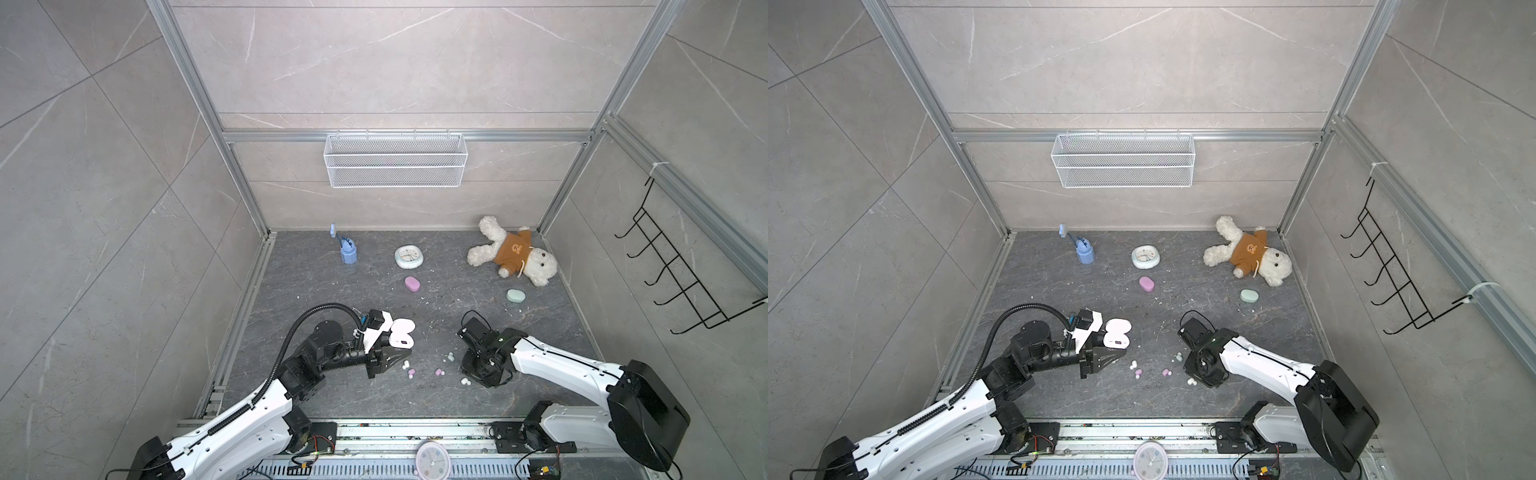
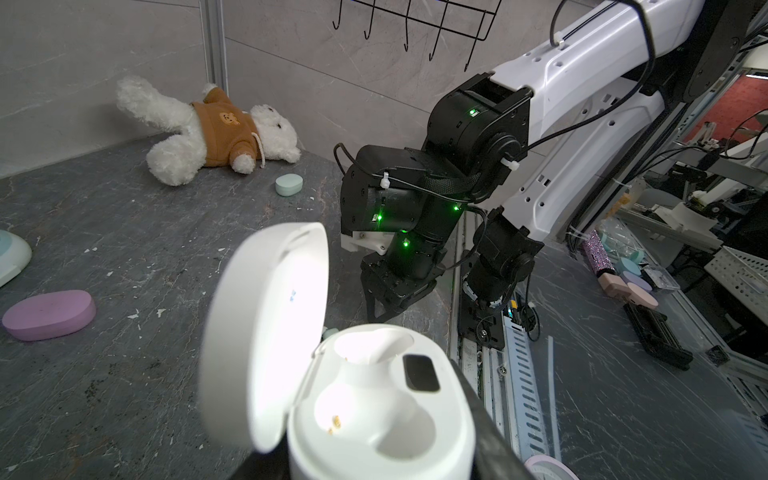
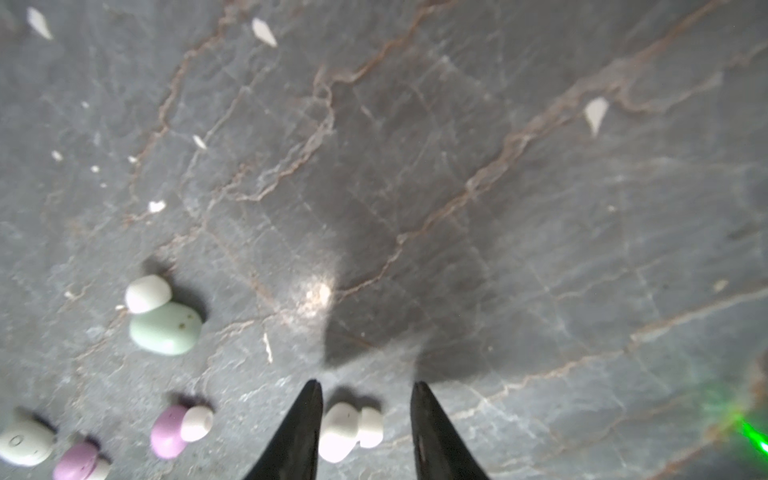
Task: Insert the wireless bluetooth earbuds into the charging case
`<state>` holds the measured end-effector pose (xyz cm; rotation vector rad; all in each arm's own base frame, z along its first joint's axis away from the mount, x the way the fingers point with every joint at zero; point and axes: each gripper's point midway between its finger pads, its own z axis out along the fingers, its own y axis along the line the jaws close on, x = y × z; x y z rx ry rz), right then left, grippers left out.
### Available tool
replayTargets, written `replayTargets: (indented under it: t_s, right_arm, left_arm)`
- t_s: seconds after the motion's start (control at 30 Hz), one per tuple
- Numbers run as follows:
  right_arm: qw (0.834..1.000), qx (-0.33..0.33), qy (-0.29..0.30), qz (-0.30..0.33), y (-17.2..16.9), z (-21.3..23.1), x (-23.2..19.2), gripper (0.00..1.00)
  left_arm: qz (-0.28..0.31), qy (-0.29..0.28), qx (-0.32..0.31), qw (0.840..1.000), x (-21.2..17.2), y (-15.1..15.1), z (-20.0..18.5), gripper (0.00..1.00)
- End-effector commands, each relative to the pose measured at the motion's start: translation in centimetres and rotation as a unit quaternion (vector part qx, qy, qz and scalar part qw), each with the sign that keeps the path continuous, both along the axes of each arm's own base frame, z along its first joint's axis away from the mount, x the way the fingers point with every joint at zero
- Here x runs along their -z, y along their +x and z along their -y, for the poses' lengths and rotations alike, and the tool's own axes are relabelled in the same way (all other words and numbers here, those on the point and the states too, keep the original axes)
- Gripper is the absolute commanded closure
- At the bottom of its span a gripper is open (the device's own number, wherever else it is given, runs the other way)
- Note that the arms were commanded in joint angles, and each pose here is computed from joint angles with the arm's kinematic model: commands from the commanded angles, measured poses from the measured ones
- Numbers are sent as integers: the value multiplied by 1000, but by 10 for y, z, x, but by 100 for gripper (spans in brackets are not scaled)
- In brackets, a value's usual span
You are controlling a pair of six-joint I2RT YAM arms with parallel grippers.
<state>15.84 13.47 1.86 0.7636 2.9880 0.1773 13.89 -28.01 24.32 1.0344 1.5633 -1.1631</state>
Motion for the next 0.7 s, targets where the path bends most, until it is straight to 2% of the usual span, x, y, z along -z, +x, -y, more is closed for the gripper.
replayTargets:
  t_s: [0.0,0.43,0.67]
  right_arm:
    - [1000,-20,-6,-2,5,-2,0,61]
    - [999,-18,5,-44,-26,-1,7,66]
    - [999,-3,15,-39,-30,-4,7,67]
  left_arm:
    - [35,-27,-1,999,-28,1,0,74]
    - [34,-28,-1,999,-28,1,0,74]
    - [35,-27,-2,999,-27,1,0,74]
